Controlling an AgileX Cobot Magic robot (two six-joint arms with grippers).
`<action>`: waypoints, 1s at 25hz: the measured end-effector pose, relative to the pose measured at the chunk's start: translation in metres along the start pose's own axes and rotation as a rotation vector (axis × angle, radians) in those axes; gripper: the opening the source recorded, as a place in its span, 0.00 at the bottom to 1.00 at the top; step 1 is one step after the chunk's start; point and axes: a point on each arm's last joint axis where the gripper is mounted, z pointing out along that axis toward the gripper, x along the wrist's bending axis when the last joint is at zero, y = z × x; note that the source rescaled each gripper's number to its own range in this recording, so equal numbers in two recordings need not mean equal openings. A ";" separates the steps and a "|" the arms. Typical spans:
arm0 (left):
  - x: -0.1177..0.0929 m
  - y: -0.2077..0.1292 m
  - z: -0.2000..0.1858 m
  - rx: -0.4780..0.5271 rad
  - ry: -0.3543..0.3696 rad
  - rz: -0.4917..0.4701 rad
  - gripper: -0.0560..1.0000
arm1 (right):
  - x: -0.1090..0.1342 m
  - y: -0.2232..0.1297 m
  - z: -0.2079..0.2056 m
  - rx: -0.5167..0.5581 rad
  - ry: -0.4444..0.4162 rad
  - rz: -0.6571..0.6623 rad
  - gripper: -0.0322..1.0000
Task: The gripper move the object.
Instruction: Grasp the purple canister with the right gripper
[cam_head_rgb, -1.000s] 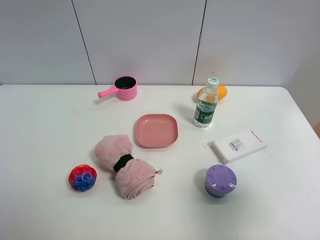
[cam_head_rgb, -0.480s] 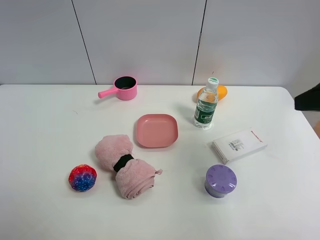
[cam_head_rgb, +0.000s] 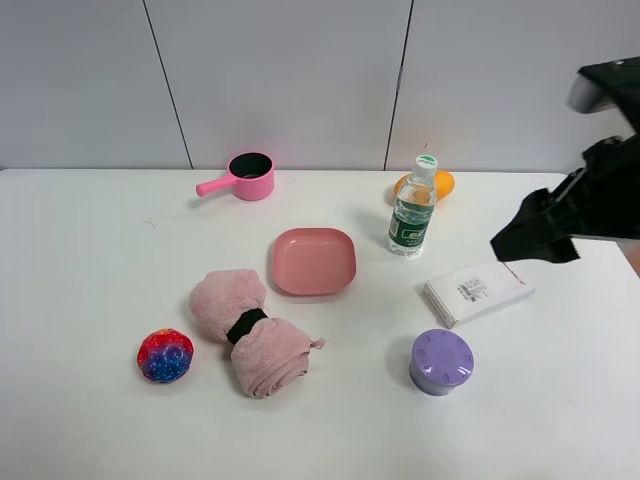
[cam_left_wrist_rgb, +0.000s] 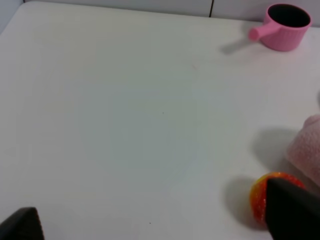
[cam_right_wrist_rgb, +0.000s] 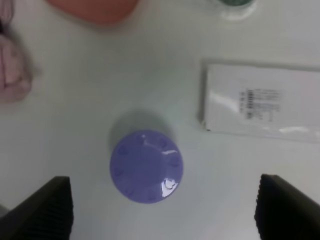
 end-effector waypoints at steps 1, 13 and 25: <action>0.000 0.000 0.000 0.000 0.000 0.000 1.00 | 0.004 0.003 0.007 0.026 -0.002 -0.017 0.10; 0.000 0.000 0.000 0.001 0.000 -0.001 1.00 | 0.011 0.018 0.075 0.229 -0.089 -0.009 0.97; 0.000 0.000 0.000 0.001 0.000 0.000 1.00 | 0.032 0.011 0.115 0.344 -0.028 -0.075 0.97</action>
